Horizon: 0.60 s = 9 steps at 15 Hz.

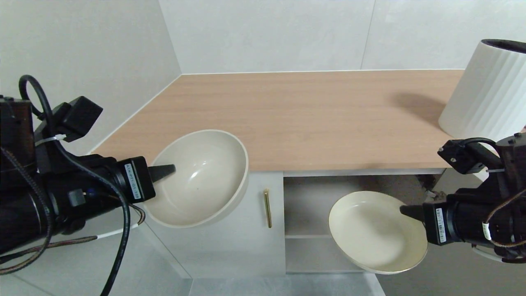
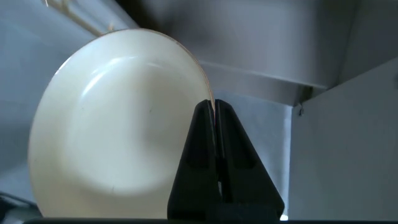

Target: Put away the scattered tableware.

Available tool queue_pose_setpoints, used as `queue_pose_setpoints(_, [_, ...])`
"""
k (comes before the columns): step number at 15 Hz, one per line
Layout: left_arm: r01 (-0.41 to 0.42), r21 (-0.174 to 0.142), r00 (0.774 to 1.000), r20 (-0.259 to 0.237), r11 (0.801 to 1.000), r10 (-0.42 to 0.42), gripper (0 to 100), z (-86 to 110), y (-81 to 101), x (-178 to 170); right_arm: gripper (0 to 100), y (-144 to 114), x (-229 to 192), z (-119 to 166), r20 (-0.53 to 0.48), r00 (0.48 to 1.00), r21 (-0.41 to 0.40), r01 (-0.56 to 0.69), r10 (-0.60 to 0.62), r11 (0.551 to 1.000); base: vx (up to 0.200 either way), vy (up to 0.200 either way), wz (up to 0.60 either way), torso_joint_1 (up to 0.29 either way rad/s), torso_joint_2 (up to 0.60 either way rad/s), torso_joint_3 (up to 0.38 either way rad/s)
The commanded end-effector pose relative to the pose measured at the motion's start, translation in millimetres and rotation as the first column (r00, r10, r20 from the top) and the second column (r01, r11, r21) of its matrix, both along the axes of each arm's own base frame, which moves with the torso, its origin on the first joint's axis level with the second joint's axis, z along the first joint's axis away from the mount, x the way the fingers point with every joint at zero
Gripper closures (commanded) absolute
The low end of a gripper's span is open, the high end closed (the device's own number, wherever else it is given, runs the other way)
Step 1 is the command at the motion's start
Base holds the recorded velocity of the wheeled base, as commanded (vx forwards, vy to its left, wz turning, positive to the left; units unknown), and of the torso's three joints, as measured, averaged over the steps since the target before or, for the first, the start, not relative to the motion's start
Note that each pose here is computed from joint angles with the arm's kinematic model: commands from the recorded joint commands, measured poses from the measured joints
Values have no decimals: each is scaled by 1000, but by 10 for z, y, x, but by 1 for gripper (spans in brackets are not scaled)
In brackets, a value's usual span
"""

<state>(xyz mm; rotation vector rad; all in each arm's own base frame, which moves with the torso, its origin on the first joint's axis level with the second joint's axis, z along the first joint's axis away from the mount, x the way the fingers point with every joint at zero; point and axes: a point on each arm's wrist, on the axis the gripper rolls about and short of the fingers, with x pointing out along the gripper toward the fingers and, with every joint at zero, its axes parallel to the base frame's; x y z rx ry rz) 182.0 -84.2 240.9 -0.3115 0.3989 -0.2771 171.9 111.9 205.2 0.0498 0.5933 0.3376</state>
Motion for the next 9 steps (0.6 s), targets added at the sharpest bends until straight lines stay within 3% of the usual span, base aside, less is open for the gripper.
queue_pose_setpoints(1, [11,2,1000,-5,1000,-11,100,-15,-16,-9,100,16,-34,-30,-9,1000,-5,-21,21,1000,0,0,0,-212,466,256])
queue_pose_setpoints(9, [51,-11,999,-7,999,-51,100,-16,-21,-34,100,50,-1,-135,-51,997,-28,-52,51,998,0,0,0,-199,463,264])
